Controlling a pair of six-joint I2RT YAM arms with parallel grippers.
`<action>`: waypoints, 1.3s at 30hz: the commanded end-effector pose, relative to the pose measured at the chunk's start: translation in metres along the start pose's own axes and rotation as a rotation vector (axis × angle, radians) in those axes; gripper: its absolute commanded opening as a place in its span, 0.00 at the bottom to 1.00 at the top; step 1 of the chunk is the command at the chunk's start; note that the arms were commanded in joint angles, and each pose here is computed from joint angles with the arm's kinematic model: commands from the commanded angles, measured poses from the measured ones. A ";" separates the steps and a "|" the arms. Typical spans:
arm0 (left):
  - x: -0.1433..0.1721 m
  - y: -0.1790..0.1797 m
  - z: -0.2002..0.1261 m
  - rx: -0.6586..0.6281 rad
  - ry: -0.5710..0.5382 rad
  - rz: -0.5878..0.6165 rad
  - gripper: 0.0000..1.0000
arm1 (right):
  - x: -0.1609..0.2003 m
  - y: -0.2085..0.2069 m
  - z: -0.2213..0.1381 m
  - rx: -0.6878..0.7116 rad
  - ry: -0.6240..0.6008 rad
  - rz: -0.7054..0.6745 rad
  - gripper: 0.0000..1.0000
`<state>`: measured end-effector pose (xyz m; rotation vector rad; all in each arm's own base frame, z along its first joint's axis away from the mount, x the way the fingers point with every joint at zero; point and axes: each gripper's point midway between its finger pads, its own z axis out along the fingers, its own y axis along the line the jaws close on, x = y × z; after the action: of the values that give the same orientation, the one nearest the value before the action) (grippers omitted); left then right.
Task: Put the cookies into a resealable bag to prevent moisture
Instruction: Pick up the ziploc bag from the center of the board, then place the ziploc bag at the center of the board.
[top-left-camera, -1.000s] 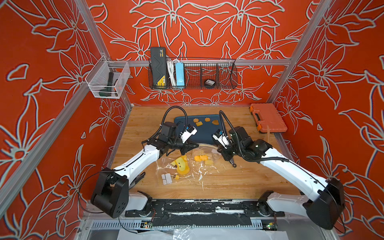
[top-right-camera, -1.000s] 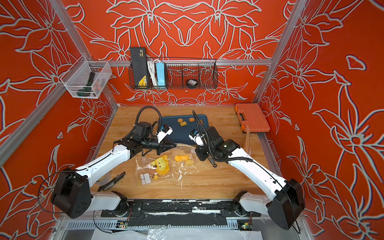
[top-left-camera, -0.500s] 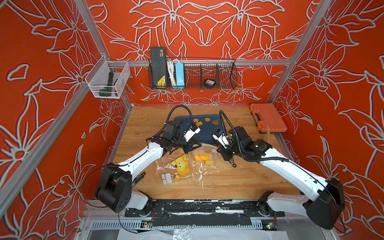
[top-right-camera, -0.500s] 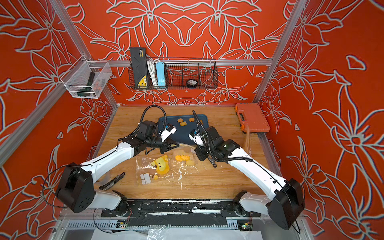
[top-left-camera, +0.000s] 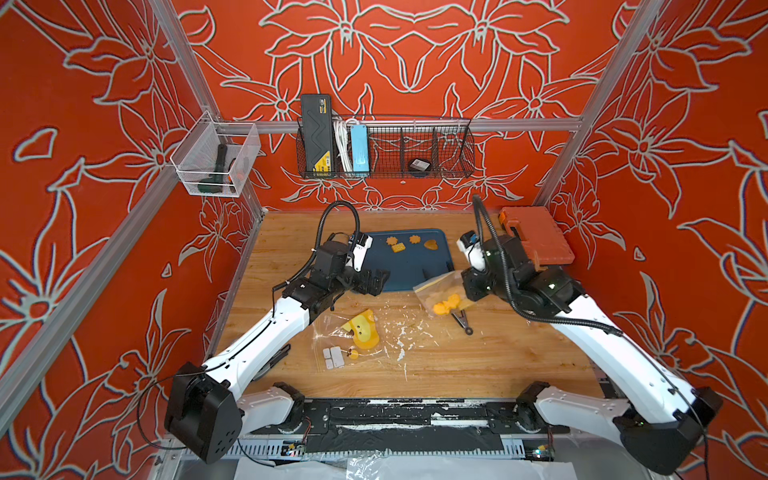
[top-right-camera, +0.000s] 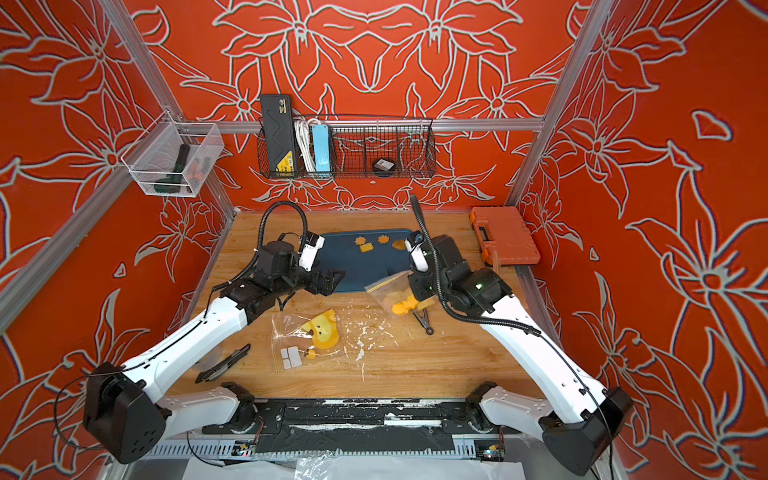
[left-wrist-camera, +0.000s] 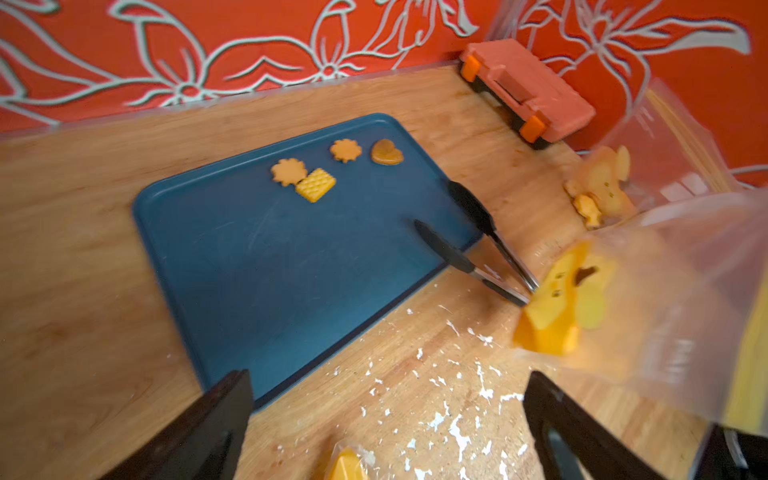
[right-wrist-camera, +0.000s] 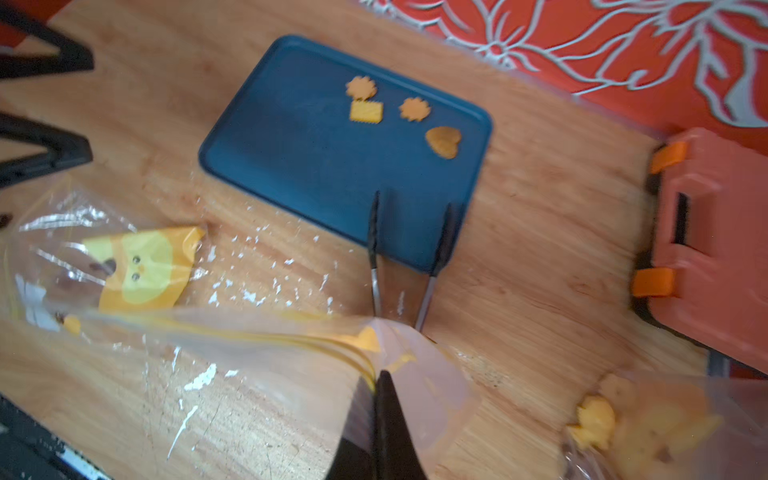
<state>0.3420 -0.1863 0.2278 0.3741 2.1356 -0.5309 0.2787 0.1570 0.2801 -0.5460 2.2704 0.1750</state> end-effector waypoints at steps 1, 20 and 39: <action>0.014 0.024 0.000 -0.145 0.069 -0.124 1.00 | 0.009 -0.046 -0.005 0.130 0.075 0.136 0.00; 0.046 0.012 -0.002 -0.065 0.149 -0.203 1.00 | 0.056 -0.177 0.013 0.500 0.153 0.599 0.00; 0.053 0.063 -0.043 -0.380 0.107 -0.341 1.00 | 0.034 -0.145 -0.023 0.382 -0.056 0.408 0.55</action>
<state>0.3172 -0.1294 0.1880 -0.0867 2.3675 -0.3763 0.3058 -0.0088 0.2454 0.2611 2.3484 -0.0696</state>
